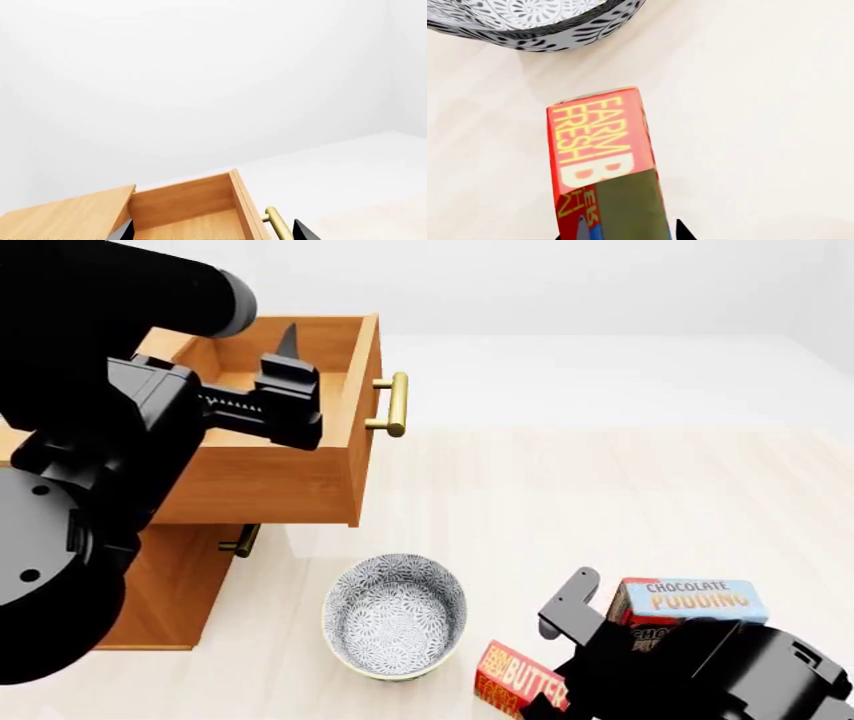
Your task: Put the butter at the back in the top drawer of the cabinet and close it.
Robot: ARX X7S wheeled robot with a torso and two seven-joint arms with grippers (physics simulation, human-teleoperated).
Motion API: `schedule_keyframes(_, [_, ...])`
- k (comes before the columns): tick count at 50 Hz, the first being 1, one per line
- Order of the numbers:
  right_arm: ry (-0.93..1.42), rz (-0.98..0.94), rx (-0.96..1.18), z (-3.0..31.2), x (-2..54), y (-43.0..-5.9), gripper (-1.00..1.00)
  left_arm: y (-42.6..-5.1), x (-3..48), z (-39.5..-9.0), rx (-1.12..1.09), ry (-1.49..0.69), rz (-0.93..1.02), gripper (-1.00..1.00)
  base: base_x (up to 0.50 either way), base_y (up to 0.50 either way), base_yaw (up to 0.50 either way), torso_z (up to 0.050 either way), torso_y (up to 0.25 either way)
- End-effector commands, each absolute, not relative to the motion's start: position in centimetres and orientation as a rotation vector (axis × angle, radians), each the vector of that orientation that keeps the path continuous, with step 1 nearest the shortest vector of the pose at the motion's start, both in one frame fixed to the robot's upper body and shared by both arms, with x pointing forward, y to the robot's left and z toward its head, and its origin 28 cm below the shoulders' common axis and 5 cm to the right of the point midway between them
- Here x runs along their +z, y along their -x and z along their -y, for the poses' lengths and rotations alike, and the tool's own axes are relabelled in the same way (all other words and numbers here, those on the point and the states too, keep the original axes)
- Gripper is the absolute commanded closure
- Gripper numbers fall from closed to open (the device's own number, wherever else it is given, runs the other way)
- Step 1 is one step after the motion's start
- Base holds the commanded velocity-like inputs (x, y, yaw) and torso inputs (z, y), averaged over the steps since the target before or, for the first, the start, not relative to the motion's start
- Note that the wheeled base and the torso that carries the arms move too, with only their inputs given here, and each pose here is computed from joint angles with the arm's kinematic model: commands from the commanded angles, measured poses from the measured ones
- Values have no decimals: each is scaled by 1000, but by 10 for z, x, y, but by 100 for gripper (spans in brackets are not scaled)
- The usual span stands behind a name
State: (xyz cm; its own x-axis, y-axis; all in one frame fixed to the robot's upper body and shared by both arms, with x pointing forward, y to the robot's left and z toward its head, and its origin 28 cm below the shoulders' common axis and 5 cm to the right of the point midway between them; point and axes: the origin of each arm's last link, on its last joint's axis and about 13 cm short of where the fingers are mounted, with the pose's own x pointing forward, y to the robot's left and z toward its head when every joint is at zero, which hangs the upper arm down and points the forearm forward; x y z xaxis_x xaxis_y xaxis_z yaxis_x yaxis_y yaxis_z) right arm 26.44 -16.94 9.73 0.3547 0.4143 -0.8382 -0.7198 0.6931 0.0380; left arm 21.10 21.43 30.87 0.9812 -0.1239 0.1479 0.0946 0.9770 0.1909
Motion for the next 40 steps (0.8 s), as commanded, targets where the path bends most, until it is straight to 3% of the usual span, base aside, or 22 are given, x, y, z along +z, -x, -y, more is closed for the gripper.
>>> schedule_keyframes(1, [364, -924, 777, 167, 101, -262, 100, -211, 307, -214, -114, -186, 153, -100, 0, 0, 0, 0, 0])
schedule_keyframes(29, [385, -665, 691, 166, 168, -252, 100, -208, 306, -214, -128, -193, 151, -100, 0, 0, 0, 1, 1])
schedule_keyframes(40, [345, -466, 596, 162, 204, -253, 100, -211, 301, -214, -133, -194, 141, -100, 0, 0, 0, 0, 1])
